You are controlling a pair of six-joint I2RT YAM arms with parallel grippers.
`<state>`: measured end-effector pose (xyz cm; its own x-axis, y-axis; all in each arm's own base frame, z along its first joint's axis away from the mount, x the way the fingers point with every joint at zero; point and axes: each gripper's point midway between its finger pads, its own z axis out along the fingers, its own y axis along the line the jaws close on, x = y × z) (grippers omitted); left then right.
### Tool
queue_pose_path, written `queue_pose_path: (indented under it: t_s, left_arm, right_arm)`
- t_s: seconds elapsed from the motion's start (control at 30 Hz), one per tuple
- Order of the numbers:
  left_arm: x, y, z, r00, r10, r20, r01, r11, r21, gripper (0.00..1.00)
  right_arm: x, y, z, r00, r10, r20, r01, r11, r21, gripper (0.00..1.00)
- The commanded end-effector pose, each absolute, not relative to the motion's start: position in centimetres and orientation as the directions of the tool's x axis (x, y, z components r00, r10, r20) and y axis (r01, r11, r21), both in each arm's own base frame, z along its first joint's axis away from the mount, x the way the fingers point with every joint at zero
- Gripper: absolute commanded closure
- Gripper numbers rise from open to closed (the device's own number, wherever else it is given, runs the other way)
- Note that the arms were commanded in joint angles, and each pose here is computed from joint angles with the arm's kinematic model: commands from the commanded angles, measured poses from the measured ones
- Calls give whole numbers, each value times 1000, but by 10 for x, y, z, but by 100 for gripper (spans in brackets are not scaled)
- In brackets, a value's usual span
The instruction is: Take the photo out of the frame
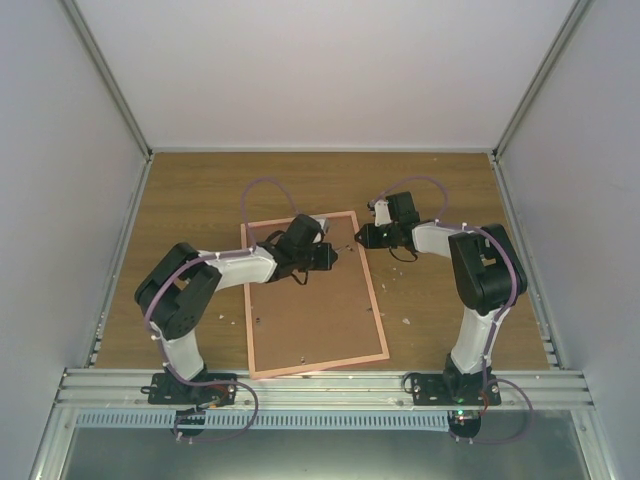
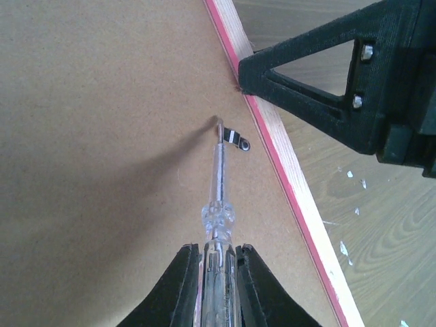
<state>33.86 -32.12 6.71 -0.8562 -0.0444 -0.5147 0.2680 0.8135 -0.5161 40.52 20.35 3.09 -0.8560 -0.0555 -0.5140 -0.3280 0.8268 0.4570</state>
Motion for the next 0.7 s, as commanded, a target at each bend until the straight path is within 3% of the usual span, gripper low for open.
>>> queue_pose_path:
  t_s: [0.0, 0.67]
  left_arm:
    - [340, -321, 94, -815, -59, -576, 316, 789, -527, 100]
    - [309, -287, 108, -796, 47, -603, 386, 807, -447, 100]
  right_arm:
    - [386, 208, 16, -880, -120, -460, -346, 824, 448, 86]
    - [469, 202, 41, -830, 25, -558, -242, 884, 400, 91]
